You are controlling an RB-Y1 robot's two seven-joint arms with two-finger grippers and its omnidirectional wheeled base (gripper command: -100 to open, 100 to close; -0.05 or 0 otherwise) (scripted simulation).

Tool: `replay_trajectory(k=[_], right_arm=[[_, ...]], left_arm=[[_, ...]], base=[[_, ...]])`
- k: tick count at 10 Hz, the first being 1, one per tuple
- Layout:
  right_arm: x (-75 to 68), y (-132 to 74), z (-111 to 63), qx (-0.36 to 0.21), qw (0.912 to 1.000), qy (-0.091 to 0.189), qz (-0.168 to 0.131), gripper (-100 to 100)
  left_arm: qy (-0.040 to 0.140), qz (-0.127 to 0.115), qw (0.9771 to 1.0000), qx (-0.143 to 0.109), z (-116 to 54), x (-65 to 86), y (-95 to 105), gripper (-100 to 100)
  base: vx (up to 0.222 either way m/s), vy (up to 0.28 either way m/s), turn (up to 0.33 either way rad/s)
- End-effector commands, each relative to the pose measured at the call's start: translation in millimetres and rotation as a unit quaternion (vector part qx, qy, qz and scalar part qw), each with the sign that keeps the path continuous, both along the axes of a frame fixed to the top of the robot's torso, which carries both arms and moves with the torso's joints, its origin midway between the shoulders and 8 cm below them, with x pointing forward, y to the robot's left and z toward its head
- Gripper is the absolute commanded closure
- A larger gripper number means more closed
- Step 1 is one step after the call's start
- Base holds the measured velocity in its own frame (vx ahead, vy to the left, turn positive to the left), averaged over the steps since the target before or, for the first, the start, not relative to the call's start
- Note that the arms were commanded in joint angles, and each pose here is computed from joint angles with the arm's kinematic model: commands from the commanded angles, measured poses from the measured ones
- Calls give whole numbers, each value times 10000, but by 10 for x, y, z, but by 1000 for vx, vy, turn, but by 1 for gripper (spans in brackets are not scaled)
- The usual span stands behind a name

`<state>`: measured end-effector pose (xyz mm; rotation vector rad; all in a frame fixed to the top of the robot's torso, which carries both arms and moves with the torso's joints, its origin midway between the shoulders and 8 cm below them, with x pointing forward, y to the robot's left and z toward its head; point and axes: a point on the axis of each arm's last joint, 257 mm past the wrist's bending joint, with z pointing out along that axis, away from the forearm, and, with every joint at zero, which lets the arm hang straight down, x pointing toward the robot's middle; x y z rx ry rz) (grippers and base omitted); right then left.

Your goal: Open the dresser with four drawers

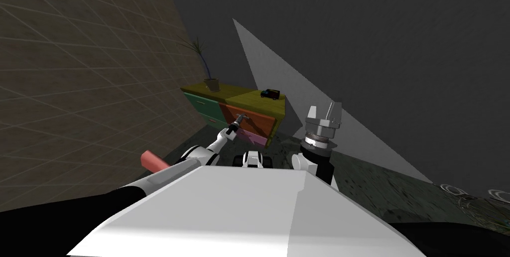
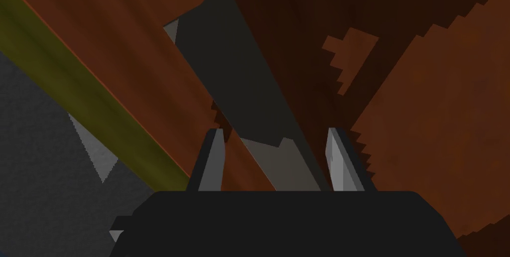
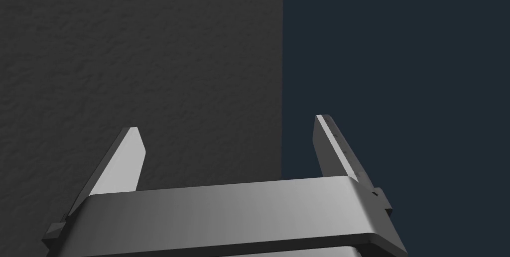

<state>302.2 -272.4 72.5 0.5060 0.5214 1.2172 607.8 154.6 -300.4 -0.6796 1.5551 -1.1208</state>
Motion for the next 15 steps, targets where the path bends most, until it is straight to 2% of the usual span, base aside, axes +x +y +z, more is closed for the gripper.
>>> replay_trajectory(k=[1, 2, 3, 4, 7, 9, 10, 12, 15], right_arm=[[0, 0, 0, 0, 10000, 0, 0, 0], [0, 0, 0, 0, 10000, 0, 0, 0], [0, 0, 0, 0, 10000, 0, 0, 0], [0, 0, 0, 0, 10000, 0, 0, 0], [0, 0, 0, 0, 10000, 0, 0, 0], [0, 0, 0, 0, 10000, 0, 0, 0], [0, 0, 0, 0, 10000, 0, 0, 0], [0, 0, 0, 0, 10000, 0, 0, 0], [0, 0, 0, 0, 10000, 0, 0, 0]], left_arm=[[53, 34, 10000, -9, -84, -117, 55, 100], [-7, 16, 10000, -25, -26, -102, 35, 100], [109, 65, 9999, 34, -162, -211, 113, 100], [20, 51, 10000, -26, -104, -258, 96, 100], [26, 90, 10000, 22, -146, -464, 176, 100], [-5, 103, 9999, -39, -146, -573, 186, 100], [53, 126, 9999, 28, -195, -636, 230, 100], [-5, 135, 9999, -39, -159, -743, 232, 100], [-14, 171, 9999, 17, -130, -961, 292, 100]], base=[[33, 2, 0], [0, 0, 0], [43, 7, -48], [62, 0, -25], [65, -6, -31], [46, 0, -13], [56, 2, -50], [35, 0, -13], [55, 2, -32]])
